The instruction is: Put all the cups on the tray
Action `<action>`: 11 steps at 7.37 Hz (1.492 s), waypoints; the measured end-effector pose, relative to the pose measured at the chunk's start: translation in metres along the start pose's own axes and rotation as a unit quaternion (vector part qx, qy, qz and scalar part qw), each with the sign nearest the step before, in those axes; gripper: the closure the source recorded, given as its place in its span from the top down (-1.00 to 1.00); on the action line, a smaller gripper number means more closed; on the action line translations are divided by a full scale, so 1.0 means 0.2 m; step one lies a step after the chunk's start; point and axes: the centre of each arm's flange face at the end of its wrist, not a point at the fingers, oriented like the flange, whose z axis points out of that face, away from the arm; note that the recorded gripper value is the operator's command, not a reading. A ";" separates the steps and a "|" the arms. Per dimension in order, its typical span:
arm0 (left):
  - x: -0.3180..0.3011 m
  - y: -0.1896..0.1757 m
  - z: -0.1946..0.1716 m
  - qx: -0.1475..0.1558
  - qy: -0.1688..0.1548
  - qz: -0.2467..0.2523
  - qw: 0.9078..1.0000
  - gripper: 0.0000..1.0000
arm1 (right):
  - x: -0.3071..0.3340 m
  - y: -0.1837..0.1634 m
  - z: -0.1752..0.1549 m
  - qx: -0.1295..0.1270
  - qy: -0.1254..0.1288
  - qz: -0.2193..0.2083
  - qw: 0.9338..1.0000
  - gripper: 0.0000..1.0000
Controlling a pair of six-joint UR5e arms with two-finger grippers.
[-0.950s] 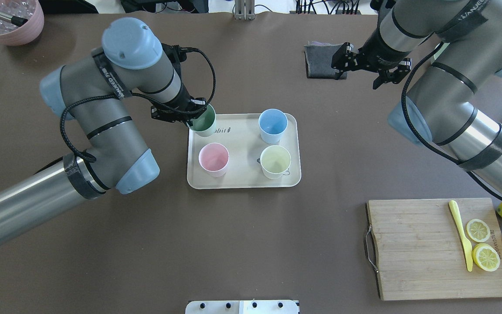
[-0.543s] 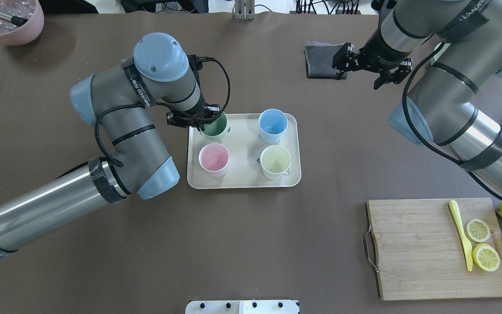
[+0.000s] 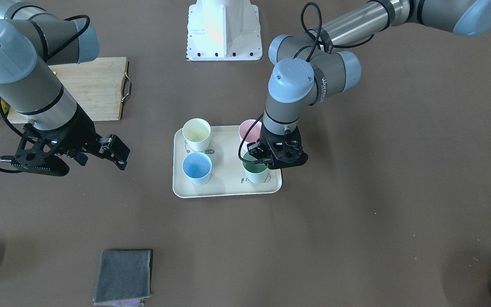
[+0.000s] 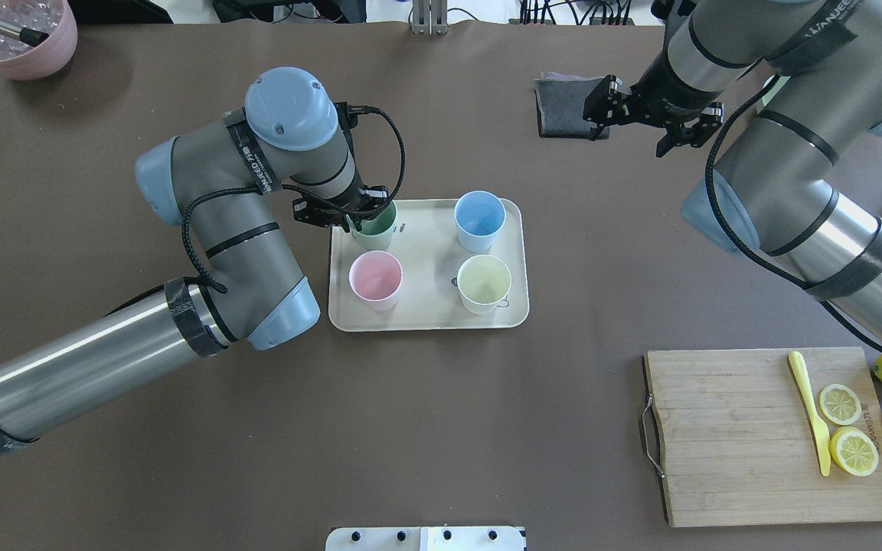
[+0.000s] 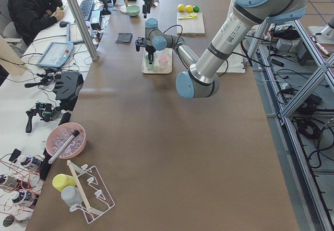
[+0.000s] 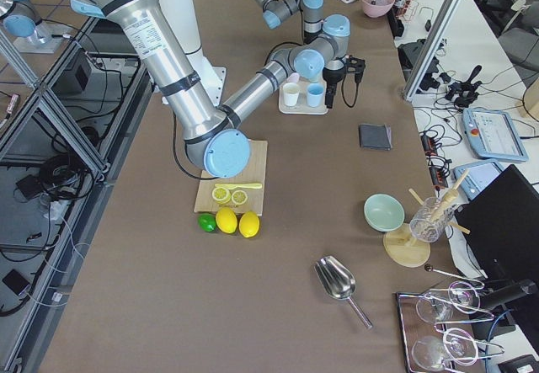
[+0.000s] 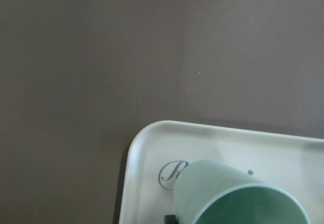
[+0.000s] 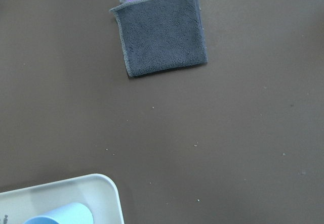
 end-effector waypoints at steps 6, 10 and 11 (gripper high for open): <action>-0.42 -0.33 -0.56 0.051 0.030 0.044 0.997 0.95 | 0.28 -0.15 -0.10 -0.012 -0.004 -0.006 1.000 1.00; -1.53 -0.64 -1.08 0.096 0.019 0.074 0.993 0.95 | 1.34 -0.31 -0.17 -0.034 0.023 -0.079 0.996 1.00; -1.81 -0.68 -1.15 0.092 0.019 0.087 0.992 0.95 | 1.65 -0.30 -0.22 -0.036 0.030 -0.090 0.995 1.00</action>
